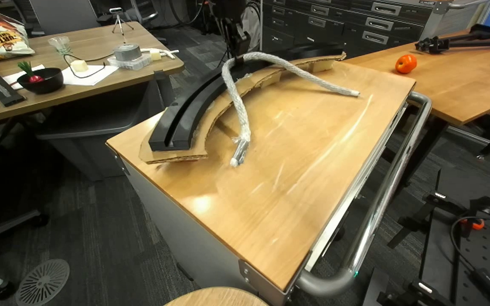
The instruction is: Put the white rope on the black board
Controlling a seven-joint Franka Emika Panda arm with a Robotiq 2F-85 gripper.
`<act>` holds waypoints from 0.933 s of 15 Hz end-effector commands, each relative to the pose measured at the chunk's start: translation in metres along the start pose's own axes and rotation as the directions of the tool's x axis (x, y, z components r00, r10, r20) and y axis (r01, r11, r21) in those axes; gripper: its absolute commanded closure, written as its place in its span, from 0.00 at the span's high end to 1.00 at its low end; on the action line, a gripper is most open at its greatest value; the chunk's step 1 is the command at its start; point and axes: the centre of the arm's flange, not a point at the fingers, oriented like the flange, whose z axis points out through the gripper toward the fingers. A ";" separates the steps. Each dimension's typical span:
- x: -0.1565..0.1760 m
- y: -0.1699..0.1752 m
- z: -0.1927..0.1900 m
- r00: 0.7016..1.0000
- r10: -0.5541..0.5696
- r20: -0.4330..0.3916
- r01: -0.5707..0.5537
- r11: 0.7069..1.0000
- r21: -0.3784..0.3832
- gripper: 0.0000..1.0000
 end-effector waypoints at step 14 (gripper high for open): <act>-0.115 -0.045 -0.069 0.938 0.345 -0.026 -0.343 0.938 0.054 1.00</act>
